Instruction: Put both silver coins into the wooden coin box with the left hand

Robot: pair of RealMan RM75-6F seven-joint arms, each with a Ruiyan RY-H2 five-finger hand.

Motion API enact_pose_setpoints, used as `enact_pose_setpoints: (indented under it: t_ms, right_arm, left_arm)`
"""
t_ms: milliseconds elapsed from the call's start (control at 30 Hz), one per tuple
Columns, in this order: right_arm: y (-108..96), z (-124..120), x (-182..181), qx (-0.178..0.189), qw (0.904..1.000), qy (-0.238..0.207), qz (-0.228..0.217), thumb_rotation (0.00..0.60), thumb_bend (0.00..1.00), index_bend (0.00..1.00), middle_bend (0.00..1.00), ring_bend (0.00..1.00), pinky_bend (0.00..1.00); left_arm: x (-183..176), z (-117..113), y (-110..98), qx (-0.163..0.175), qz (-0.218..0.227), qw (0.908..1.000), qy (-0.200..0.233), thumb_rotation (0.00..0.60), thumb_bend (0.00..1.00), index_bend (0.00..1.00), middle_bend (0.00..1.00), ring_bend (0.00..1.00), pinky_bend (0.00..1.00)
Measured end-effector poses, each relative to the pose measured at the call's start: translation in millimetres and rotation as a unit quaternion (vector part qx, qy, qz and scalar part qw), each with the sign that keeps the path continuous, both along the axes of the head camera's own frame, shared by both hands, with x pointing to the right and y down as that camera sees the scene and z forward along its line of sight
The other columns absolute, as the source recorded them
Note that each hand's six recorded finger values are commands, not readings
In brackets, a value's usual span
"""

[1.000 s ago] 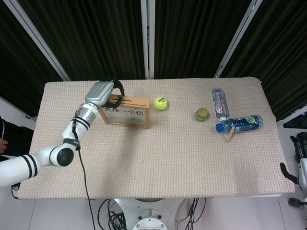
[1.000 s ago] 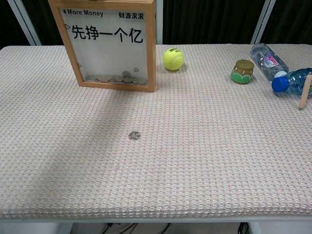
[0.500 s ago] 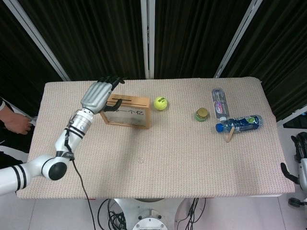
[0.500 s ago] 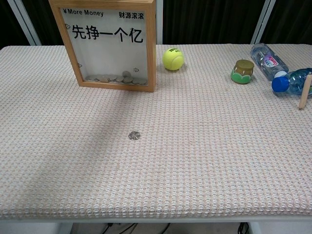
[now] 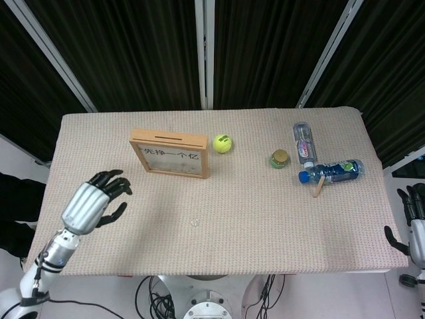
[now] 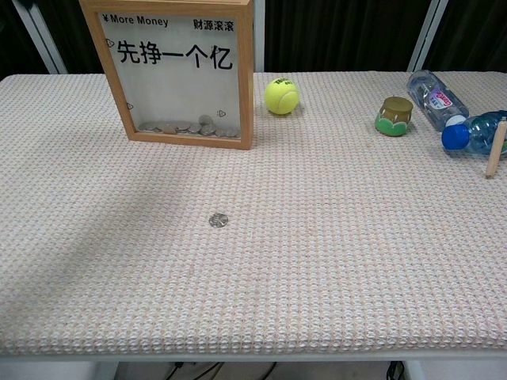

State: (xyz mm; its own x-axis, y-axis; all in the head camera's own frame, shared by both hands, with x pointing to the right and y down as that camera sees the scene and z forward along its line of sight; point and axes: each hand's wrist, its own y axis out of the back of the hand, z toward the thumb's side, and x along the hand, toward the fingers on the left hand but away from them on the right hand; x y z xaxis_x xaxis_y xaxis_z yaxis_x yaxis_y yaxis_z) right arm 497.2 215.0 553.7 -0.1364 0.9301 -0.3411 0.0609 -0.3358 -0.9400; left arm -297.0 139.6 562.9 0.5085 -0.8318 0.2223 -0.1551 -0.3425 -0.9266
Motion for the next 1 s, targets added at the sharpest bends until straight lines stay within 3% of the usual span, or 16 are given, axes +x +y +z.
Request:
enact_pose_setpoints:
  t_ms: [167,367,667,1000]
  right_arm:
    - [0.1,-1.1,-4.5,0.0,1.0,0.001,-0.004,0.6,0.29,0.0,0.0,0.0,0.0]
    - [2.1,-1.8,-6.5,-0.001,1.0,0.002,-0.001,0.6,0.29,0.0,0.0,0.0,0.0]
    - [4.4,0.1,-1.1,-0.006,0.9999,0.003,0.008,0.6,0.29,0.0,0.0,0.0,0.0]
    - [3.2,2.2,2.1,-0.008,0.9999,0.0,0.011,0.6,0.29,0.0,0.0,0.0,0.0]
  left_arm:
    - [-5.6,46.1,32.6,-0.044,0.023,0.9985,-0.024,0.6,0.29,0.44,0.35,0.2,0.31]
    - [26.7,91.0,55.3,-0.083,0.053,0.9951,0.003,0.6,0.28,0.4,0.33,0.2,0.31]
    - [76.7,127.3,51.8,-0.096,0.061,0.9926,0.041,0.6,0.28,0.19,0.17,0.08,0.2]
    - [102.7,147.9,50.6,-0.107,0.069,0.99,0.06,0.6,0.28,0.28,0.17,0.08,0.18]
